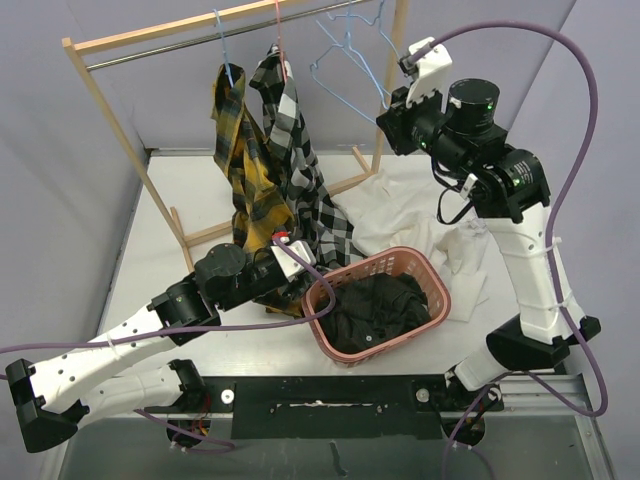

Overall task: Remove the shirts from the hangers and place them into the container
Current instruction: Place the hanger at the clothesline.

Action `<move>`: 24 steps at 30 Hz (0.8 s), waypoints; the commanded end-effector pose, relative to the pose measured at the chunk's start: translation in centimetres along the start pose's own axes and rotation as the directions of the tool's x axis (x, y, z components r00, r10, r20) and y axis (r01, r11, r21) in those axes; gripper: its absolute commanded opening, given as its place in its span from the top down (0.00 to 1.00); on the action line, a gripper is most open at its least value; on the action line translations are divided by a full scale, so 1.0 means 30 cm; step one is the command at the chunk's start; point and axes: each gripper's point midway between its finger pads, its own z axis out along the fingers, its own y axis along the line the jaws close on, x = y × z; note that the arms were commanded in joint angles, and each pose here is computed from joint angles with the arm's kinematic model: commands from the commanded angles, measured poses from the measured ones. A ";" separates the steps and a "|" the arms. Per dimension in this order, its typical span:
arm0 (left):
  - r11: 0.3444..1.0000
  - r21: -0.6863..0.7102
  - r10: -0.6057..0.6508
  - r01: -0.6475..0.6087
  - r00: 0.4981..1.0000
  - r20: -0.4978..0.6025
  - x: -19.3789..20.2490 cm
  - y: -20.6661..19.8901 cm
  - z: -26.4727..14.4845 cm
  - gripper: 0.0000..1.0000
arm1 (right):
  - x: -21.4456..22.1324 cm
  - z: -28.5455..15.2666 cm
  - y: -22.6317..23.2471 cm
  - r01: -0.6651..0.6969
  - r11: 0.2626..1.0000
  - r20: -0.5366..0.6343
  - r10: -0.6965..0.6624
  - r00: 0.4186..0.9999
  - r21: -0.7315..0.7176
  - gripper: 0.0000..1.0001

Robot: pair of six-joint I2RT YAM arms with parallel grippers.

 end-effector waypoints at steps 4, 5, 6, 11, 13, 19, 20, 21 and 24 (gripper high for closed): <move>1.000 -0.003 -0.002 0.002 0.998 0.070 -0.064 0.003 -0.002 0.42 | -0.166 0.036 -0.017 0.032 0.999 0.167 -0.030 0.985 -0.009 1.00; 1.000 -0.004 -0.002 0.002 0.998 0.070 -0.064 0.004 -0.002 0.43 | -0.169 0.041 -0.017 0.032 0.999 0.172 -0.030 0.985 -0.009 1.00; 1.000 -0.005 -0.002 0.002 0.998 0.070 -0.064 0.004 -0.003 0.42 | -0.171 0.046 -0.017 0.032 0.999 0.177 -0.030 0.984 -0.009 1.00; 1.000 -0.004 -0.002 0.002 0.997 0.073 -0.066 0.003 -0.005 0.42 | -0.194 0.036 -0.029 0.026 1.000 0.208 -0.028 0.978 0.011 1.00; 1.000 -0.001 -0.003 0.003 0.997 0.074 -0.068 0.002 -0.005 0.43 | -0.202 0.026 -0.032 0.024 1.000 0.218 -0.027 0.976 0.017 1.00; 1.000 -0.003 -0.003 0.003 0.997 0.075 -0.068 0.003 -0.006 0.42 | -0.212 -0.024 -0.038 0.012 1.000 0.240 -0.019 0.971 0.029 1.00; 1.000 -0.001 -0.003 0.004 0.997 0.074 -0.068 0.002 -0.005 0.42 | -0.214 -0.026 -0.044 0.013 0.999 0.244 -0.022 0.970 0.038 1.00; 1.000 0.002 -0.004 0.004 0.997 0.074 -0.067 0.000 -0.004 0.42 | -0.212 -0.020 -0.047 0.017 0.999 0.239 -0.027 0.971 0.044 1.00; 1.000 0.003 -0.005 0.005 0.997 0.073 -0.068 0.000 -0.003 0.43 | -0.192 0.019 -0.057 0.033 0.998 0.207 -0.043 0.977 0.052 1.00</move>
